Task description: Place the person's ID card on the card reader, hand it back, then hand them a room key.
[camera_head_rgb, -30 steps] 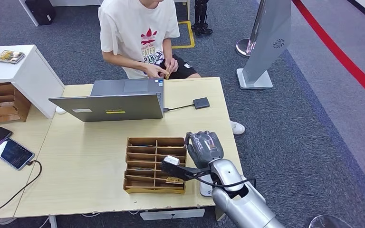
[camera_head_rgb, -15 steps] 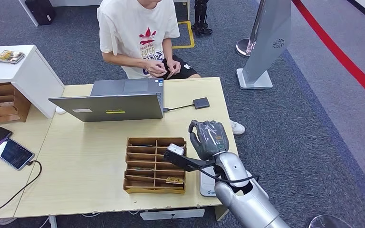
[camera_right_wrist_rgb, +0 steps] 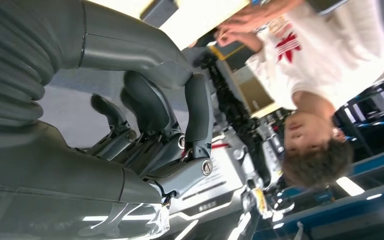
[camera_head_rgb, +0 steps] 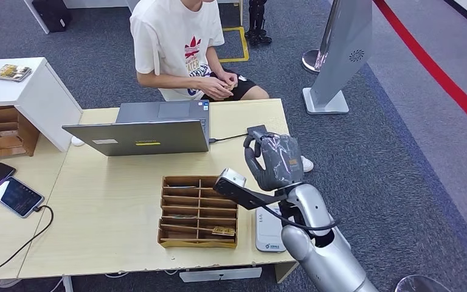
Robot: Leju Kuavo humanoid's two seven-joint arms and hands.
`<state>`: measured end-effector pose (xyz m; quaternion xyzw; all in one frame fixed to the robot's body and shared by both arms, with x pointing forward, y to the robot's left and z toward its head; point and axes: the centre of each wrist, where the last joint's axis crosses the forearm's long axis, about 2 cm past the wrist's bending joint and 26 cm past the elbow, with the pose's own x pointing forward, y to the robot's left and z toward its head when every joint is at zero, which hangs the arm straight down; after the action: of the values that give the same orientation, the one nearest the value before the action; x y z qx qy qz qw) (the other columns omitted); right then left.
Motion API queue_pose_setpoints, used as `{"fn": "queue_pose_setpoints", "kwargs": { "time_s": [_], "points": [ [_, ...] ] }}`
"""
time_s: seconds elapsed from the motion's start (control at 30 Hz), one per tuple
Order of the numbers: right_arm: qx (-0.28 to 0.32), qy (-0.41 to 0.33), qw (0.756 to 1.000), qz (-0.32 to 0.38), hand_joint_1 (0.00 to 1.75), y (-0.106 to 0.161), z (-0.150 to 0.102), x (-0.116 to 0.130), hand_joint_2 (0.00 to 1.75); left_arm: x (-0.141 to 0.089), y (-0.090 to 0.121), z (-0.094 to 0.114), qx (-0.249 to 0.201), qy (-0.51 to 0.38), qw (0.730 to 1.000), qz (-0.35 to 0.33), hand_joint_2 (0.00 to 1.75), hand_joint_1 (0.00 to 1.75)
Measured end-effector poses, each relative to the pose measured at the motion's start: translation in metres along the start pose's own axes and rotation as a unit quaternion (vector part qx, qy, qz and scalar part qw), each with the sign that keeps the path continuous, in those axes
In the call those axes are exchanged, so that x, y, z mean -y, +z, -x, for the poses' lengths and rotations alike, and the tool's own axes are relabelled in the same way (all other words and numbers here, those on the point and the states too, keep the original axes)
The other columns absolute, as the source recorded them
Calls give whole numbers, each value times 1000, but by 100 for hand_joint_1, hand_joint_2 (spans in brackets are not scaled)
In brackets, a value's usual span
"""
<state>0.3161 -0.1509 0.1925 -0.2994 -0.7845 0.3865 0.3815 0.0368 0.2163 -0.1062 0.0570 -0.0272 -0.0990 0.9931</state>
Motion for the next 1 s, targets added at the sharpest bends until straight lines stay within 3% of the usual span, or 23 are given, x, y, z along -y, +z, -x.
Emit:
{"fn": "queue_pose_setpoints", "kwargs": {
  "time_s": [0.07,0.13,0.47,0.8,1.0],
  "points": [
    [13,-16,1000,-18,70,3,-5,-2,175,0,0,0,0,3,1000,0,175,0],
    [26,-30,998,-41,62,6,-12,-7,175,0,0,1,0,5,1000,0,175,0],
    [80,-46,988,-124,70,20,-39,-34,175,0,0,1,2,5,1000,-1,175,0],
    [77,-13,985,-155,91,19,-35,-47,175,0,0,0,5,-5,1000,-1,175,0],
    [64,10,985,-163,94,16,-29,-51,175,0,0,0,4,-8,1000,-1,175,0]
  ]
}}
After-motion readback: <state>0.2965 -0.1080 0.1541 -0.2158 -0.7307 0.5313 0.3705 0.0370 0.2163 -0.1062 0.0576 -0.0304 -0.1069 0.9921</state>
